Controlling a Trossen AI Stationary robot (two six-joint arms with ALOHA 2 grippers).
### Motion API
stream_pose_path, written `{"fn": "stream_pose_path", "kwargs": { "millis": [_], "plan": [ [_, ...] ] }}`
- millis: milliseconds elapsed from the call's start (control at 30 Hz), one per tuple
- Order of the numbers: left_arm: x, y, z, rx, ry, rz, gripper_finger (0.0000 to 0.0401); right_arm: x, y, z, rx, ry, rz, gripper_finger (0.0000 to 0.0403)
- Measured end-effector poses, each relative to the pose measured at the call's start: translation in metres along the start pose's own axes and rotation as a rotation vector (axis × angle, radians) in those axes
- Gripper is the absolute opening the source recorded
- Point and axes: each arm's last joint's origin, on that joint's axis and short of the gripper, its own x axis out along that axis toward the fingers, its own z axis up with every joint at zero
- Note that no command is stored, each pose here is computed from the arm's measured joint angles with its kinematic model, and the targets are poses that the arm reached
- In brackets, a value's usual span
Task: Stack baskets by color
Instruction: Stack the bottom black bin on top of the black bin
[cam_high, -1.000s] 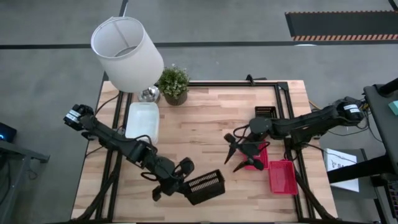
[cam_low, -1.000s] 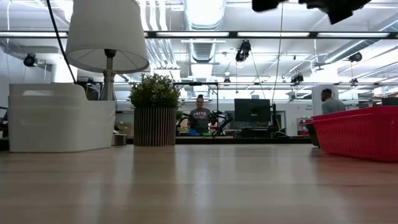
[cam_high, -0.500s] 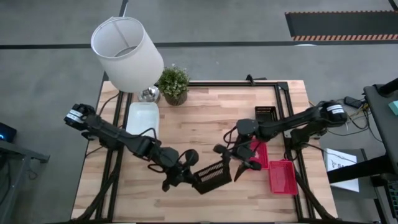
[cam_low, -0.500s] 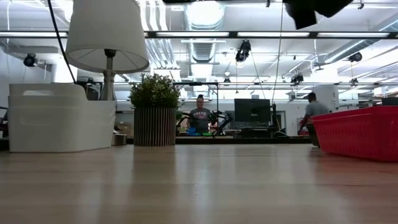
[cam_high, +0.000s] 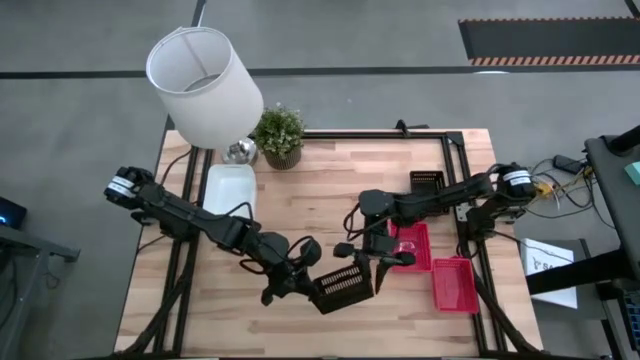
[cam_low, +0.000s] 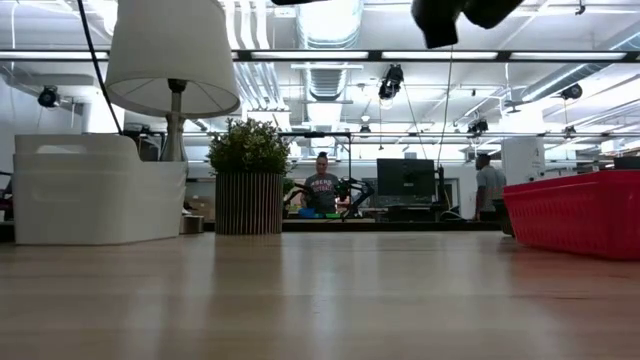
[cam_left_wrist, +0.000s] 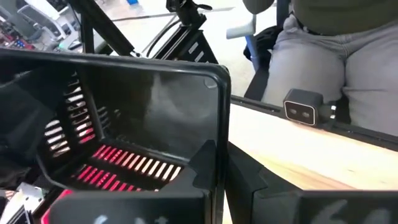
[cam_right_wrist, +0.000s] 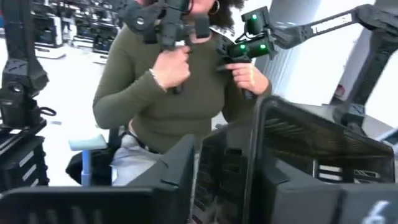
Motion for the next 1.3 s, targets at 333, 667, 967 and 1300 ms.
{"fn": "stream_pose_path", "kwargs": {
  "millis": [333, 667, 967, 1300],
  "plan": [
    [-0.001, 0.003, -0.003, -0.007, 0.007, 0.006, 0.0000, 0.003, -0.017, -0.010, 0.008, -0.038, 0.110, 0.0012],
    [-0.002, 0.008, -0.007, -0.040, 0.017, 0.026, 0.0078, -0.001, -0.021, -0.013, 0.023, -0.037, 0.106, 0.0009],
    [-0.009, 0.007, -0.014, -0.062, 0.161, 0.073, 0.0157, -0.016, -0.023, -0.015, 0.131, -0.018, 0.046, 0.0009],
    [-0.026, 0.007, -0.020, -0.122, 0.388, 0.233, 0.0166, -0.035, -0.022, -0.022, 0.298, -0.013, 0.015, 0.0008]
  ]
}}
